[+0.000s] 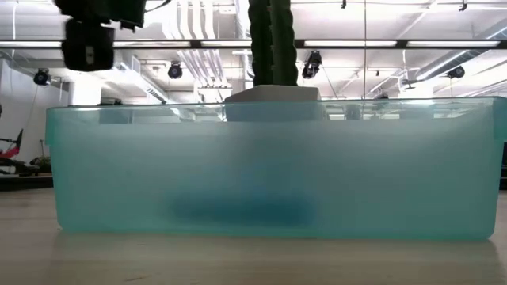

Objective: Pick & Place Kitchen Sink Supplies
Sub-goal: Stack the sponge on top of the sponge in the green bin

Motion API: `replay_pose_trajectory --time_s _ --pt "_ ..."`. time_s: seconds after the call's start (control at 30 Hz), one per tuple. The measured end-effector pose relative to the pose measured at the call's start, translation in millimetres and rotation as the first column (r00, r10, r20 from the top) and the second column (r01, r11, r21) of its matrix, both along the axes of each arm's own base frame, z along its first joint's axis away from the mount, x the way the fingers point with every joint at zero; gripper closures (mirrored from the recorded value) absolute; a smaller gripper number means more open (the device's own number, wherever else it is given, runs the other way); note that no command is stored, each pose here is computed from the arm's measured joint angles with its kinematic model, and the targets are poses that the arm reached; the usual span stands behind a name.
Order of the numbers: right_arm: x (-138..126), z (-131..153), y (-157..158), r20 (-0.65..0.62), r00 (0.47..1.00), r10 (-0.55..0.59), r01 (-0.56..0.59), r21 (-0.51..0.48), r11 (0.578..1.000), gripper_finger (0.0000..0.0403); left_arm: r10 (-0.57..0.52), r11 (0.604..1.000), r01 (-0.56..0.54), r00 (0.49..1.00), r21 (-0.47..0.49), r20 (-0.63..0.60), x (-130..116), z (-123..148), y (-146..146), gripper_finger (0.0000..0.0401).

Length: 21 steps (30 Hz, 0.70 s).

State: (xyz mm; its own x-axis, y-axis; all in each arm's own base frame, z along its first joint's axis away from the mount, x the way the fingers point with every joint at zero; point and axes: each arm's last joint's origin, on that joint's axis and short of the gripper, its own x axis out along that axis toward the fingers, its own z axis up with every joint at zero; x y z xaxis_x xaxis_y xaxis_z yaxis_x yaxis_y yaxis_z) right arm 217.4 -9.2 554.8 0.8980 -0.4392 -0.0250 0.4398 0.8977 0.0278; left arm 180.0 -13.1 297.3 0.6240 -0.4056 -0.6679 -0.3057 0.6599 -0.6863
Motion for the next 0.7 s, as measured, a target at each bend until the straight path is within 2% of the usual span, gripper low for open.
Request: replay_pose_trajectory --time_s 0.2,0.43,0.7 --pt "0 0 0 0.002 1.000 0.000 0.000 0.004 1.000 0.0184 -0.138 0.990 0.136 0.978 -0.023 -0.156 4 -20 -46 0.0247" --pt "0 0 0 0.003 1.000 0.000 0.000 0.007 1.000 0.0184 -0.246 0.968 0.249 0.908 -0.035 -0.340 8 -47 -89 0.0247" --pt "3 -4 0 -0.004 1.000 0.001 -0.001 0.022 1.000 0.0184 -0.234 0.956 0.291 0.819 0.028 -0.524 18 -87 -101 0.0247"
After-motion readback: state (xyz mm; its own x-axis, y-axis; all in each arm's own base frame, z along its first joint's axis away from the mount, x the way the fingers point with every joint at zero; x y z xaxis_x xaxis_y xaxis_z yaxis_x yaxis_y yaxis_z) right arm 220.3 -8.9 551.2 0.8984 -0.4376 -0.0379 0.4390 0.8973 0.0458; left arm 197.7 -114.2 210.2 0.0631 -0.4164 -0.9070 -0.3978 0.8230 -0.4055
